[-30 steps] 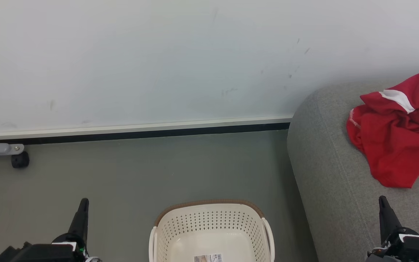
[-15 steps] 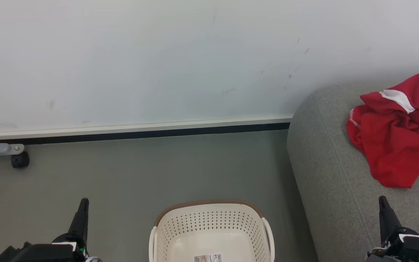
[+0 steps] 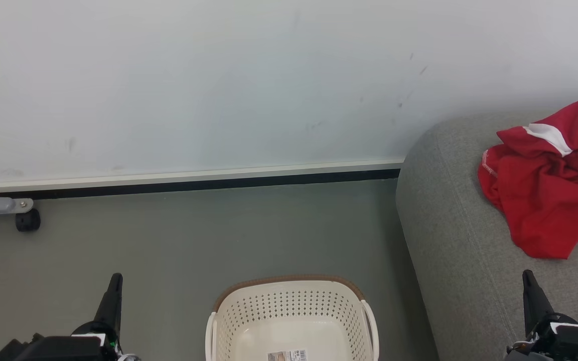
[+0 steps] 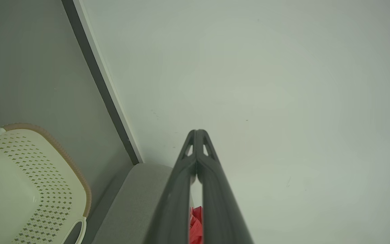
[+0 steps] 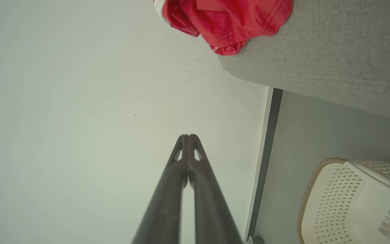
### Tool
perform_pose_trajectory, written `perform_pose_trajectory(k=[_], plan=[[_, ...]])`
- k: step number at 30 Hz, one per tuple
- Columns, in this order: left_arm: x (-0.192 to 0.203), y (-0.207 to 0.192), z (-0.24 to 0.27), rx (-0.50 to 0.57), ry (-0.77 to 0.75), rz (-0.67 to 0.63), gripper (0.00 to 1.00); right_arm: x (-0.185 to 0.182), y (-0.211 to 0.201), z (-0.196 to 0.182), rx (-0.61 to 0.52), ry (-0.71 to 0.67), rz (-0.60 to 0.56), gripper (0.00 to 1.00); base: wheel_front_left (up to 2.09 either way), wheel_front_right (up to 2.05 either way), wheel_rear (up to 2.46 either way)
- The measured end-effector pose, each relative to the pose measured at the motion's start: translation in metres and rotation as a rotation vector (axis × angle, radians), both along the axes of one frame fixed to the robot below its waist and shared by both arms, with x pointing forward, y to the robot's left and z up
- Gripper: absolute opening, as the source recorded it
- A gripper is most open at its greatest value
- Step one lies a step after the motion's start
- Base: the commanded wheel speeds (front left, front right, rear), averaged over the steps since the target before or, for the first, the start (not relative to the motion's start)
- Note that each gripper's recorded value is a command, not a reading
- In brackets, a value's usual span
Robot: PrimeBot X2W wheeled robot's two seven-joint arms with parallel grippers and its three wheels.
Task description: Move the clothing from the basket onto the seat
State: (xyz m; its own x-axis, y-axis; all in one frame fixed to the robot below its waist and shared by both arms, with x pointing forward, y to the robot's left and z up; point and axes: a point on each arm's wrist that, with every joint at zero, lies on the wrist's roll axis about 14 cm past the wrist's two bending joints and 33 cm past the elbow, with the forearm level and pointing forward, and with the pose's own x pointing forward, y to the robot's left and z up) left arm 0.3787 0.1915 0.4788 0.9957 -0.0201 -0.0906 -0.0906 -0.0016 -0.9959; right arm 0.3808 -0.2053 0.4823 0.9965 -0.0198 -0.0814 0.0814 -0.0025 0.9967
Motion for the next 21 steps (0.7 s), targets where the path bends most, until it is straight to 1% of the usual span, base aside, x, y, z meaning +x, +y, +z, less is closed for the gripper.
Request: perform_pose_trajectory(k=[21], plan=[[0.0, 0.0, -0.0001, 0.0, 0.0, 0.0, 0.0, 0.0, 0.0, 0.0001, 0.0, 0.0, 0.0, 0.0, 0.0, 0.0, 0.0]])
